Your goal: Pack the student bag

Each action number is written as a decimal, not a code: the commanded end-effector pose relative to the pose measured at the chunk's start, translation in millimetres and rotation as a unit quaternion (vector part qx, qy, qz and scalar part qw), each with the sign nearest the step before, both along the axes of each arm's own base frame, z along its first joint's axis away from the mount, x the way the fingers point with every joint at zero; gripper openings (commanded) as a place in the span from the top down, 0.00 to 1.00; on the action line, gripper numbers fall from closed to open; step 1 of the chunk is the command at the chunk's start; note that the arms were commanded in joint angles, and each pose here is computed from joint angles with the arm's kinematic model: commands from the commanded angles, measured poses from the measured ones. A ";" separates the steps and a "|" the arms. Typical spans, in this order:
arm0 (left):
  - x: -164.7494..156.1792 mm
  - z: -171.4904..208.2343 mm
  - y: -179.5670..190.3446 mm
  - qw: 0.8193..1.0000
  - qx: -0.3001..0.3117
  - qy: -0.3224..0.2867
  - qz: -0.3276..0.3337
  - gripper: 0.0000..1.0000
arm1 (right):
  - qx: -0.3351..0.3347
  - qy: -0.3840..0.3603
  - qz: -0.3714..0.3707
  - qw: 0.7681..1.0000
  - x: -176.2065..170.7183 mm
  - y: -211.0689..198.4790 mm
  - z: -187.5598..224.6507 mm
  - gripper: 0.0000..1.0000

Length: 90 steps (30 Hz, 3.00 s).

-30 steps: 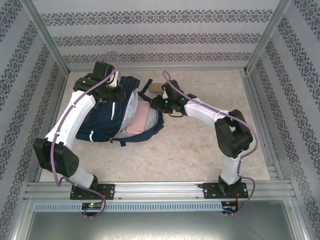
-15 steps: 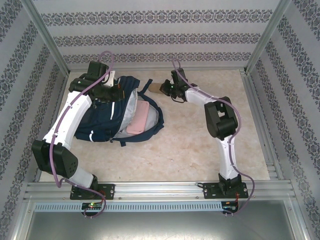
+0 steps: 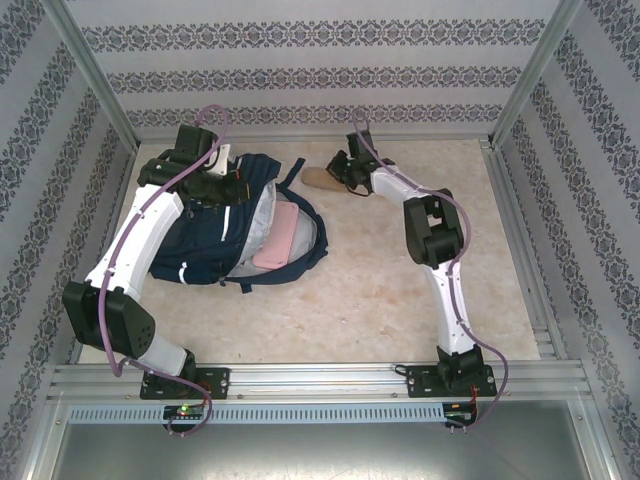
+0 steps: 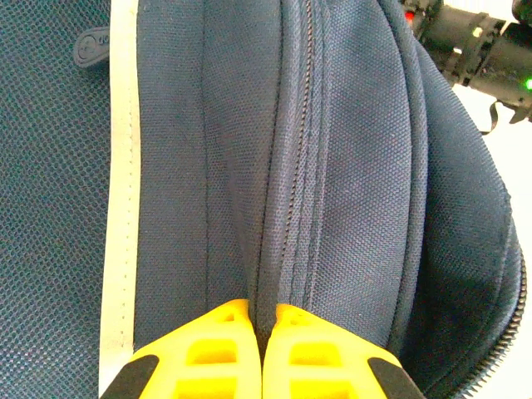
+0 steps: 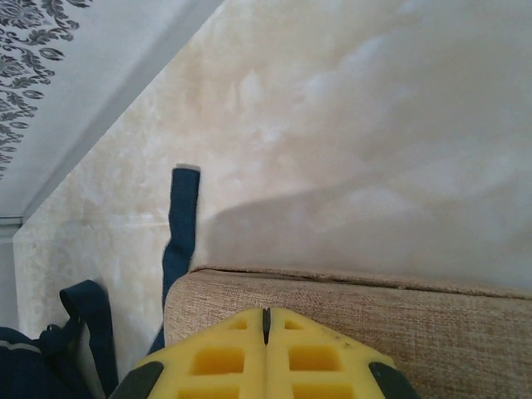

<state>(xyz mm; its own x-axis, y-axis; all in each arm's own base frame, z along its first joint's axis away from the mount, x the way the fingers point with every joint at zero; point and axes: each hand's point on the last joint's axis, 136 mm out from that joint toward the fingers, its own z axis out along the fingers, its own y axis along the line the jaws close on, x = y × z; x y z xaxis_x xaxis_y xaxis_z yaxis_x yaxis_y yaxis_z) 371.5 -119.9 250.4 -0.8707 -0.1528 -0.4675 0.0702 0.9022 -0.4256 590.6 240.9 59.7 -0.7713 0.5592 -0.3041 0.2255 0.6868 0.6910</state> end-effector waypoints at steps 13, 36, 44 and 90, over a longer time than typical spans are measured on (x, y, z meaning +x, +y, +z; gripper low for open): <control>8.9 14.6 -6.7 0.998 -0.018 -0.049 -0.018 1.00 | -0.077 0.173 0.008 0.982 -230.0 -56.3 -56.3 0.81; 3.1 6.3 -10.5 0.998 -0.032 -0.041 -0.025 1.00 | -0.224 0.135 0.246 0.933 -271.4 -53.1 -17.8 0.20; 1.8 8.0 -9.9 0.998 -0.029 -0.041 -0.027 1.00 | -0.212 0.148 0.205 0.944 -262.2 -39.4 -32.0 0.15; 5.6 27.2 -5.5 0.995 -0.072 -0.072 0.003 1.00 | -0.116 -0.003 0.221 0.968 -241.0 84.0 101.9 0.49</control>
